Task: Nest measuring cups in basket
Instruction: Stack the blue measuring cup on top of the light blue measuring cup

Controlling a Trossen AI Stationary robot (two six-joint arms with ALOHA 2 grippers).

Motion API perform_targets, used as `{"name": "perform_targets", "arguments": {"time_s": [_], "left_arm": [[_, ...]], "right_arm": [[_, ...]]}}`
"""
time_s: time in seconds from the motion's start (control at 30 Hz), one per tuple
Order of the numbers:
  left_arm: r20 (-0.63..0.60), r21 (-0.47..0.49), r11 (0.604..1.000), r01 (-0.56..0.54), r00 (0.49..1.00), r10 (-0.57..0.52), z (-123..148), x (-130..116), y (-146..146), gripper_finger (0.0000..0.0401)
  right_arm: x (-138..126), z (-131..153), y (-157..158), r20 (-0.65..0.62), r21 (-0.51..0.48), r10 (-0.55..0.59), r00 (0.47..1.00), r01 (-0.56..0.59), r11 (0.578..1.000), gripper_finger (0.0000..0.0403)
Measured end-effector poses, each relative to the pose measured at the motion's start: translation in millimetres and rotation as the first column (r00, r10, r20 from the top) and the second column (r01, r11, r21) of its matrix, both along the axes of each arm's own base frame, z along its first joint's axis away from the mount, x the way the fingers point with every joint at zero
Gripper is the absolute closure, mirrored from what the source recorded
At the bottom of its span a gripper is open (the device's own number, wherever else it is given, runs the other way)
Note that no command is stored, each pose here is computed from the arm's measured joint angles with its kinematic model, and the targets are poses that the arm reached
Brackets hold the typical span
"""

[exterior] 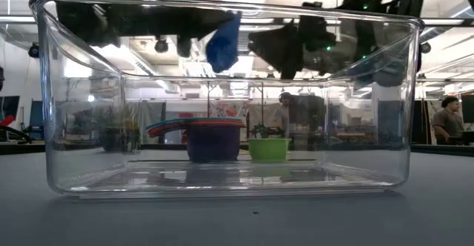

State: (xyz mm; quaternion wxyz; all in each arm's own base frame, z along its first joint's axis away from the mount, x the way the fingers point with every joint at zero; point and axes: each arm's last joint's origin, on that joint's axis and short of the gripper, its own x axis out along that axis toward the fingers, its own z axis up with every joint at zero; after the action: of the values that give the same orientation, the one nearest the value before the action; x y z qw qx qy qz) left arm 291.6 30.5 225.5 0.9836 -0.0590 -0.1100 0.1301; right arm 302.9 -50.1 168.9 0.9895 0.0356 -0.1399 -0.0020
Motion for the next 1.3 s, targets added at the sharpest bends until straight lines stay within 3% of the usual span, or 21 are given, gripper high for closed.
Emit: {"name": "perform_targets", "arguments": {"time_s": [0.47, 0.73, 0.87, 1.07, 1.3], "left_arm": [[0.058, 0.014, 0.997, 0.077, 0.995, -0.078, 9, 7, -3, 0.0401], [0.080, 0.028, 0.993, 0.111, 0.990, -0.113, 15, 10, -7, 0.0401], [0.083, 0.032, 0.993, 0.112, 0.990, -0.114, 17, 11, -7, 0.0401], [0.074, 0.032, 0.994, 0.109, 0.991, -0.111, 15, 10, -7, 0.0401], [0.075, 0.031, 0.994, 0.104, 0.991, -0.106, 14, 10, -7, 0.0401]], "right_arm": [[8, 0, -4, -0.048, 0.033, -0.054, 0.997, 0.055, 0.998, 0.0219], [16, 4, -5, -0.065, 0.068, -0.041, 0.997, 0.046, 0.997, 0.0228], [18, 3, -6, -0.087, 0.080, -0.039, 0.995, 0.046, 0.996, 0.0264], [19, 2, -6, -0.090, 0.085, -0.039, 0.995, 0.047, 0.995, 0.0378], [18, 2, -5, -0.094, 0.088, -0.027, 0.995, 0.035, 0.995, 0.0393]]}}
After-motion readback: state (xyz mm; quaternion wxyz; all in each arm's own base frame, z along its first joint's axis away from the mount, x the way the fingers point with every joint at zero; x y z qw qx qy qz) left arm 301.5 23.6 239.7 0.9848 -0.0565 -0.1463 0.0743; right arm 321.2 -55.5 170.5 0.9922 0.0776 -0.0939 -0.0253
